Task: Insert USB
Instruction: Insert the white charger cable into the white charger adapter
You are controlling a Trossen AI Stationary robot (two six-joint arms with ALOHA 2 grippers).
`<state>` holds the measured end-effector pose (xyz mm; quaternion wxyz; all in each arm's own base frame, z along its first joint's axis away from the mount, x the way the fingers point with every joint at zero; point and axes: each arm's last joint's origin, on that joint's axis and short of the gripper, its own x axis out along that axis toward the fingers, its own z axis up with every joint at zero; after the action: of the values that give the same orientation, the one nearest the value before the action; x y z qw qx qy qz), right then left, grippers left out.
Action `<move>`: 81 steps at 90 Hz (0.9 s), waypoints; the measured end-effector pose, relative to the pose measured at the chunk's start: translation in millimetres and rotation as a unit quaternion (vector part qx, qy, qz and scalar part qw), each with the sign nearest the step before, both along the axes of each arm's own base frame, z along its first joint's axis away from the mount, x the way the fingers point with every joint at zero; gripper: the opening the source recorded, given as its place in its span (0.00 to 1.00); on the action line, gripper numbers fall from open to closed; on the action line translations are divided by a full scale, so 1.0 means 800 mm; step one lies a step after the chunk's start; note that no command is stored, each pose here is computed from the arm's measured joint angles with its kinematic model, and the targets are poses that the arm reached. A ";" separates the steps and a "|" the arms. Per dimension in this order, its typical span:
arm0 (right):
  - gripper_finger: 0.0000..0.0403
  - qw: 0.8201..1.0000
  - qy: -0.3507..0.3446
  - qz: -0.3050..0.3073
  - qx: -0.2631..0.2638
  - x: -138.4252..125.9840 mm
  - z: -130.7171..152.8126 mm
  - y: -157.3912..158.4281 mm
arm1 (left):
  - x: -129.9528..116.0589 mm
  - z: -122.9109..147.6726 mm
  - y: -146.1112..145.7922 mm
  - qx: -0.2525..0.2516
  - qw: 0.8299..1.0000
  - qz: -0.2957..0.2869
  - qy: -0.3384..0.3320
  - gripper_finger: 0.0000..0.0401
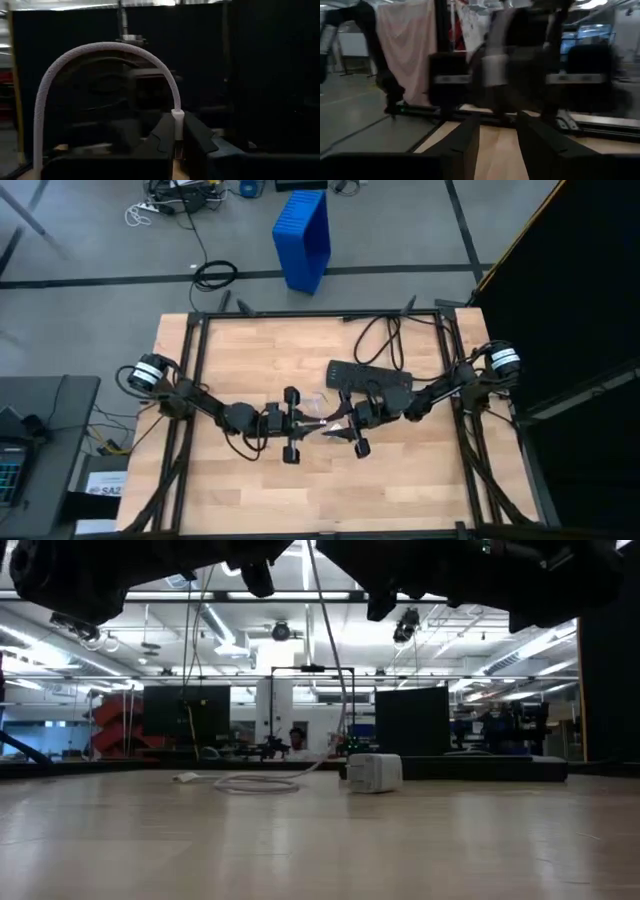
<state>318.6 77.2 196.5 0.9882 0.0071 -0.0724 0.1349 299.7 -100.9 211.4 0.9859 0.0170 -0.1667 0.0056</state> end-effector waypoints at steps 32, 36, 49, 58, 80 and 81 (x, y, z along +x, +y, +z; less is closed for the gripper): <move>0.25 1.000 -0.015 0.000 0.003 -0.001 0.004 -0.001 | 0.002 -0.006 0.000 0.006 1.000 -0.006 0.024 0.00; 0.24 1.000 -0.017 -0.002 0.004 -0.001 0.004 -0.001 | 0.003 -0.007 0.000 0.005 1.000 -0.007 0.029 0.00; 0.24 1.000 -0.018 -0.007 0.004 -0.001 0.004 0.000 | 0.003 -0.008 0.000 -0.002 0.999 -0.002 0.033 0.00; 0.20 1.000 -0.014 -0.008 0.003 0.000 0.003 -0.001 | 0.003 -0.008 0.000 -0.003 0.999 -0.002 0.033 0.00; 0.09 1.000 -0.011 -0.006 0.002 0.000 0.003 -0.001 | 0.002 -0.007 0.000 -0.004 1.000 -0.002 0.028 0.00; 0.09 1.000 -0.011 -0.006 0.002 0.000 0.003 -0.001 | 0.002 -0.007 0.000 -0.004 1.000 -0.003 0.028 0.00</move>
<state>318.4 76.6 198.7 0.9881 0.0070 -0.0833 0.1288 301.6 -100.8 205.8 0.9902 0.0125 -0.1389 0.0033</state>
